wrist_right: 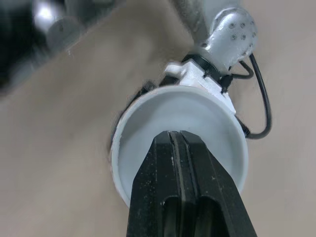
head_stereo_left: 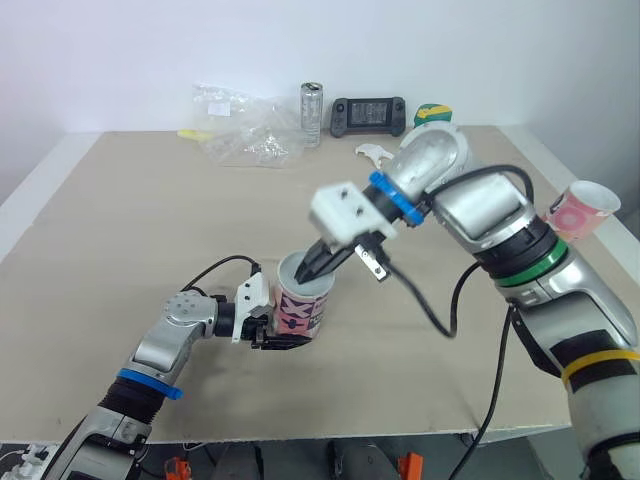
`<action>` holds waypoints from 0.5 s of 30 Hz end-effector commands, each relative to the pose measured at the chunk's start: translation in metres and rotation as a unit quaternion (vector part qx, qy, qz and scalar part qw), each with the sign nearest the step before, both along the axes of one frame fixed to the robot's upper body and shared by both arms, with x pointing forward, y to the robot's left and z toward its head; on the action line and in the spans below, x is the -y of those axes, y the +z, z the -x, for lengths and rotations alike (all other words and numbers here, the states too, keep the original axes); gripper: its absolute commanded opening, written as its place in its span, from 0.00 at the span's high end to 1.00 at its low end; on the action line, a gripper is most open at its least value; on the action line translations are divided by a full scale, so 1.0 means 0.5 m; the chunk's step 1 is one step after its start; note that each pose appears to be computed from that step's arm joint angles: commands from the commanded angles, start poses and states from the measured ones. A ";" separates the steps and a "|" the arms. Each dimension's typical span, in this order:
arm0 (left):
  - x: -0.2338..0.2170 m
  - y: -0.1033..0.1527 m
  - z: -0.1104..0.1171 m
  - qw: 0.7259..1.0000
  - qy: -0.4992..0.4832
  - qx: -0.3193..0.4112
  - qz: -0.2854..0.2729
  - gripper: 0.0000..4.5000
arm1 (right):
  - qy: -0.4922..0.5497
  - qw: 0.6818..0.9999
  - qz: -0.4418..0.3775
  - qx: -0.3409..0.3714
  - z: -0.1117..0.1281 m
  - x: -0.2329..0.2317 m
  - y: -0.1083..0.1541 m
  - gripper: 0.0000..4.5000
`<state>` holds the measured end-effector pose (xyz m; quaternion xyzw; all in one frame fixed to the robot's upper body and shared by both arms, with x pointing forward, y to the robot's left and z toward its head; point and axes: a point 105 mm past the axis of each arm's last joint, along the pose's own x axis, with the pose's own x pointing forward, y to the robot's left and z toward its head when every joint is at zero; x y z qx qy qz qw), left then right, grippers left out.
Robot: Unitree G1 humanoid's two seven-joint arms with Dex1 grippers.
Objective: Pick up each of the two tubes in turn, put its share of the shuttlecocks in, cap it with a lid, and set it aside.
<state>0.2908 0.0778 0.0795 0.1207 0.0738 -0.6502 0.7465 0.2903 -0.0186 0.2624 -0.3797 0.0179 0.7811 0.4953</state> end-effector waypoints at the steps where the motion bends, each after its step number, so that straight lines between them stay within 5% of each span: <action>1: -0.015 -0.048 0.010 0.999 0.013 -0.042 -0.032 0.33 | -0.024 0.999 -0.040 -0.013 0.004 0.045 0.064 0.85; 2: -0.015 -0.048 0.011 0.999 0.013 -0.042 -0.032 0.33 | -0.030 0.999 -0.036 -0.014 0.007 0.057 0.058 0.80; 9: -0.018 -0.041 0.011 0.999 0.005 -0.032 -0.029 0.33 | -0.105 0.990 -0.082 -0.045 0.034 0.134 0.036 0.02; 12: -0.020 -0.031 0.006 1.000 0.009 -0.019 -0.021 0.33 | -0.127 0.986 -0.095 -0.057 0.049 0.144 0.019 0.01; 15: -0.021 -0.010 -0.006 1.000 0.016 0.000 -0.001 0.12 | -0.176 0.976 -0.113 -0.065 0.053 0.161 -0.019 0.00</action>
